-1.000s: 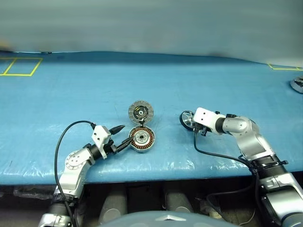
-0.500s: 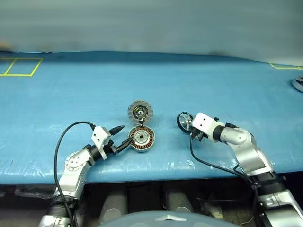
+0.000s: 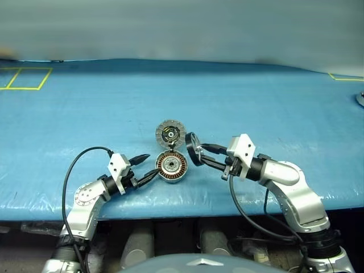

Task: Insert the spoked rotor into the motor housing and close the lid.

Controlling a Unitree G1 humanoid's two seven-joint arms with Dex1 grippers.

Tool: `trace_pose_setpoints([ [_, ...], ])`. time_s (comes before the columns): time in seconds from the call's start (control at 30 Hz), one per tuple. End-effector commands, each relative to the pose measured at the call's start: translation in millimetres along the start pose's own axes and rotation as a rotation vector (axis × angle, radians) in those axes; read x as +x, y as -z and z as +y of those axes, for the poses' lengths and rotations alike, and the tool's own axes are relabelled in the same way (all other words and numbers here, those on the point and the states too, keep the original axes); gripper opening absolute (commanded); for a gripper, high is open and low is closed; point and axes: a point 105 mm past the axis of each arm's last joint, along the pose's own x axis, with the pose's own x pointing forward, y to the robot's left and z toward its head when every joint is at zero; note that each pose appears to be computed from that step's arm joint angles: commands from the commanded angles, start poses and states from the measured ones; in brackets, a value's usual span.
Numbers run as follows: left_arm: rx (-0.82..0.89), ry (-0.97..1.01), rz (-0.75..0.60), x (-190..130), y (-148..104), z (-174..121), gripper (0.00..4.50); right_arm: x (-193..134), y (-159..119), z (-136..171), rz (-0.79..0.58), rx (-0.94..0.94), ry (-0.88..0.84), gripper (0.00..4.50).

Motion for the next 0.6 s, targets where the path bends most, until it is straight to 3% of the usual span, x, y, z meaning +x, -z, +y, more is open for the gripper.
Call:
trace_pose_setpoints([
  [0.03, 0.029, 0.025, -0.012, -1.5, -8.2, -2.6, 3.32, 8.5, -3.8, -6.3, -0.003, -0.063, 0.031, 1.04],
  [0.6, 0.023, 0.022, -0.010, -1.6, -6.8, -2.2, 3.32, 31.2, -8.2, 6.6, 0.005, -0.195, -0.062, 1.04],
])
